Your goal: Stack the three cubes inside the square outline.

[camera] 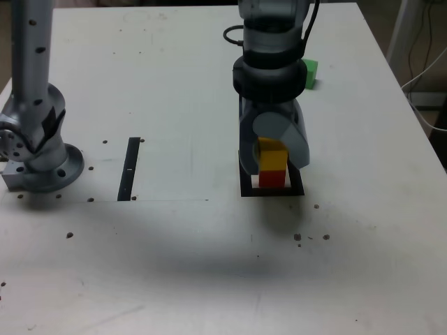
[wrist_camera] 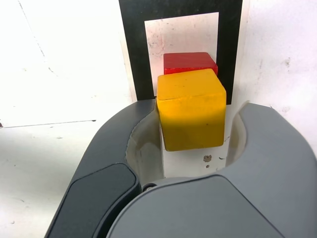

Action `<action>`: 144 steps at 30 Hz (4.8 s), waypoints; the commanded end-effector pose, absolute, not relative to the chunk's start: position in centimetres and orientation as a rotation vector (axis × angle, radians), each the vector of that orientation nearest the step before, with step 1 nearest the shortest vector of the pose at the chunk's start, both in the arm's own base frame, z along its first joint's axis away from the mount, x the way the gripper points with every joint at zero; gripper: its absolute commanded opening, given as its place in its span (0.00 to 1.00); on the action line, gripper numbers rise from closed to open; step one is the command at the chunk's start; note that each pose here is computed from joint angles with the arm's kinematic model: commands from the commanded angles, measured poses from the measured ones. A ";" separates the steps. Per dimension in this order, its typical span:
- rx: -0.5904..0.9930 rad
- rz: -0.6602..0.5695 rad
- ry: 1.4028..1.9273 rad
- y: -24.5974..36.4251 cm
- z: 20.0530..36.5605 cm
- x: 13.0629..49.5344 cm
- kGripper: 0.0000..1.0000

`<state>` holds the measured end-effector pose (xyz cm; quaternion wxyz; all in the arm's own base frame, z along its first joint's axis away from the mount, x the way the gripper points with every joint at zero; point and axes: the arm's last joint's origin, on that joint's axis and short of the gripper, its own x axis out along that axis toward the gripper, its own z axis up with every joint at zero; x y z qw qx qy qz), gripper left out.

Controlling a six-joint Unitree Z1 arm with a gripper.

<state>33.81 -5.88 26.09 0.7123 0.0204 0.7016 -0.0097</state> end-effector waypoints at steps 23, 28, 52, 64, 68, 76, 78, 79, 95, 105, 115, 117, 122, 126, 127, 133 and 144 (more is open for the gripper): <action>0.072 0.101 1.574 -0.6 28.6 30.6 1.00; 0.093 0.085 1.592 2.2 28.7 30.8 1.00; 0.232 -0.024 1.675 13.5 26.9 38.4 0.99; 0.305 -0.065 1.666 19.0 25.9 41.9 0.99; 0.321 -0.077 1.658 20.9 25.5 42.7 0.99; 0.332 -0.095 1.650 22.9 24.5 43.5 0.98; 0.328 -0.108 1.655 23.0 24.0 43.7 0.96; 0.325 -0.115 1.659 23.0 23.8 43.8 0.96; 0.326 -0.153 1.674 21.7 21.8 45.4 0.44; 0.331 -0.167 1.670 21.2 21.8 45.7 0.27; 0.330 -0.171 1.676 21.0 22.0 45.6 0.26; 0.329 -0.172 1.674 21.0 22.1 45.6 0.26; 0.329 -0.168 1.666 20.6 22.8 45.6 0.26; 0.334 -0.153 1.653 19.6 24.5 45.2 0.26; 0.333 -0.150 1.652 19.2 25.0 45.0 0.26; 0.312 -0.152 1.649 17.0 28.0 43.6 0.26; 0.301 -0.133 1.642 11.7 32.9 39.7 0.26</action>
